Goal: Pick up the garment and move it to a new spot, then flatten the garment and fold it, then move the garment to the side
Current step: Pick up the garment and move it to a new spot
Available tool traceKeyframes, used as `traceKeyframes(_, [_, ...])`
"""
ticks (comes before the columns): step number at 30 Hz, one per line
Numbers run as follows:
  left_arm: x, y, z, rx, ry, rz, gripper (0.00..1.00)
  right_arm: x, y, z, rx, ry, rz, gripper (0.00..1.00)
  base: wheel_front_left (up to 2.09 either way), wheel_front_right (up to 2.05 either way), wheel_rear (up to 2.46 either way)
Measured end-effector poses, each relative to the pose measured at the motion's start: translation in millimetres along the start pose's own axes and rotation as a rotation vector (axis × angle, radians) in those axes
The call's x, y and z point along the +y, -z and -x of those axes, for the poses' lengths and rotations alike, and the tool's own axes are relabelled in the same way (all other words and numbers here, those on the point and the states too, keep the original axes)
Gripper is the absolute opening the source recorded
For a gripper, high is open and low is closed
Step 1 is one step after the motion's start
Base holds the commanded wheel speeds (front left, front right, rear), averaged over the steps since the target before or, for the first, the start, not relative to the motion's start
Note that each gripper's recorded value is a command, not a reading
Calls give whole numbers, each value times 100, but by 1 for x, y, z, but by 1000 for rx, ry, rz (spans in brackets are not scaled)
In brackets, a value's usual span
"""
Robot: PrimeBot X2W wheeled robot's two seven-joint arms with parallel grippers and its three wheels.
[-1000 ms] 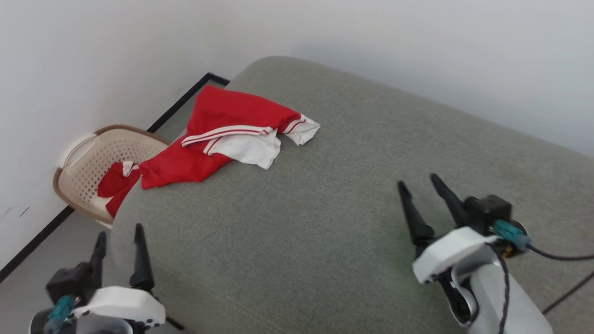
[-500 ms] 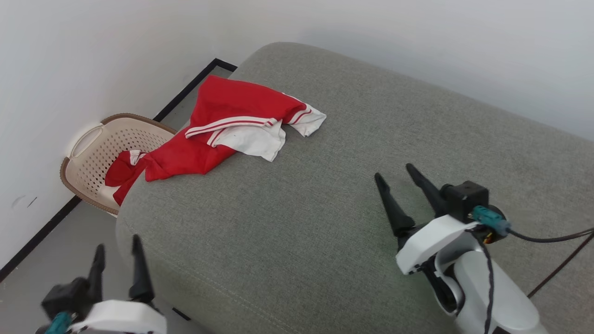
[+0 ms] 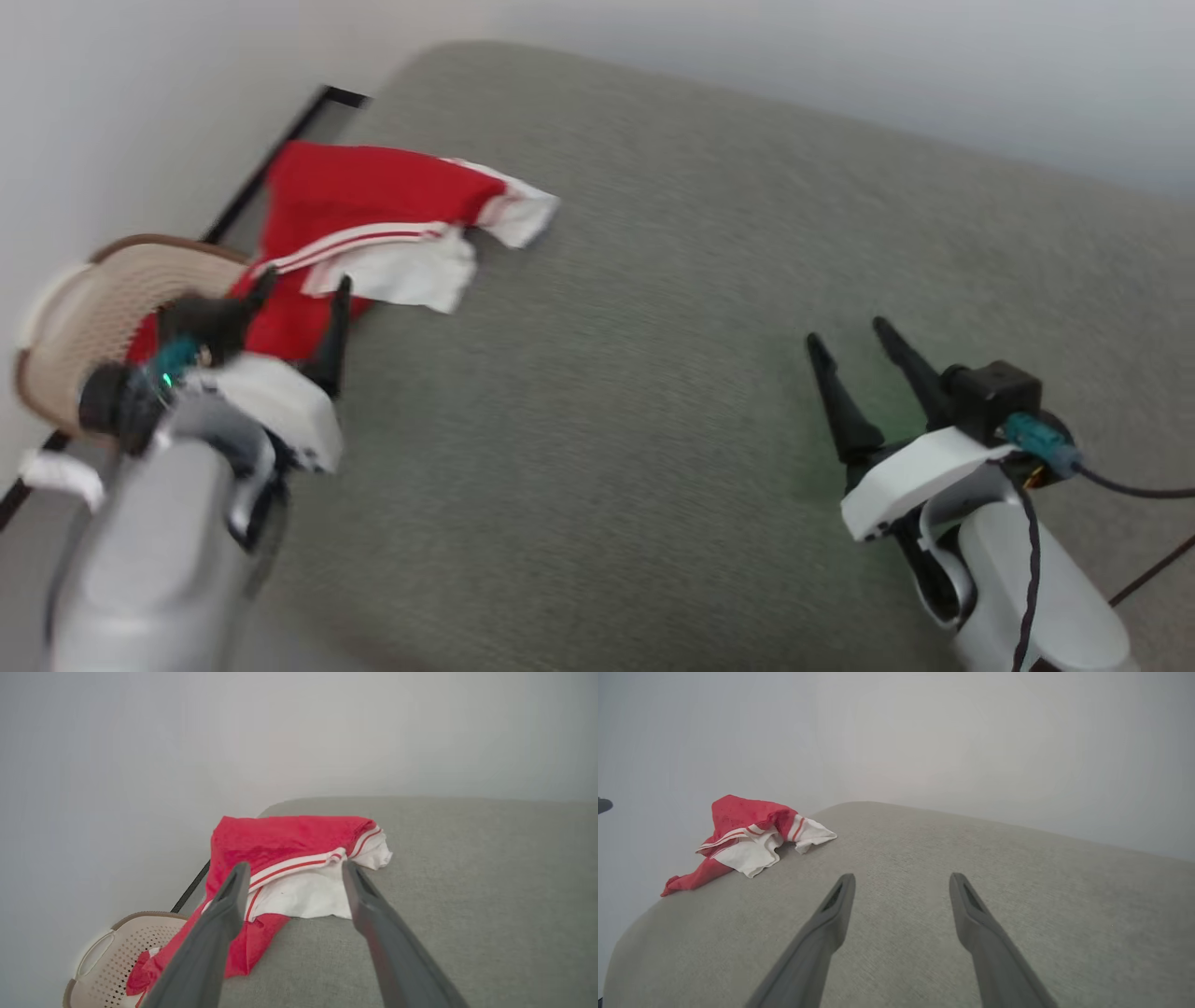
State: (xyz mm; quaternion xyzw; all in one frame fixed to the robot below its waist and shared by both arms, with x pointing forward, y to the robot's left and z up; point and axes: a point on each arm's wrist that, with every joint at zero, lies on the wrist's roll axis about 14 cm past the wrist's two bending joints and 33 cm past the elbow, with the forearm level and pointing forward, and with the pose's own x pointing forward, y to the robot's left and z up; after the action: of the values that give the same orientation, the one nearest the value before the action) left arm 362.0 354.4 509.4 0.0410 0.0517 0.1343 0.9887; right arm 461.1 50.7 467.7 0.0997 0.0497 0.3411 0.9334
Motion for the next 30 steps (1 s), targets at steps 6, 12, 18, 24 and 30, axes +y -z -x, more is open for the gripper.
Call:
traceKeyframes(6, [-2,24,-60,262,73,-61,100,-49,16,9,16,110,-25,100,0,0,0])
traceKeyframes(12, [-1,59,-98,522,90,-71,100,-86,25,15,14,196,-51,100,0,0,0])
traceKeyframes(18, [-4,95,-126,697,81,-75,100,-118,42,28,36,278,-65,100,0,0,0])
traceKeyframes(24, [-13,133,-141,830,70,-55,100,-140,53,36,42,323,-64,100,0,0,0])
traceKeyframes(30, [-15,151,-148,913,62,-34,100,-148,56,39,35,339,-58,100,0,0,0])
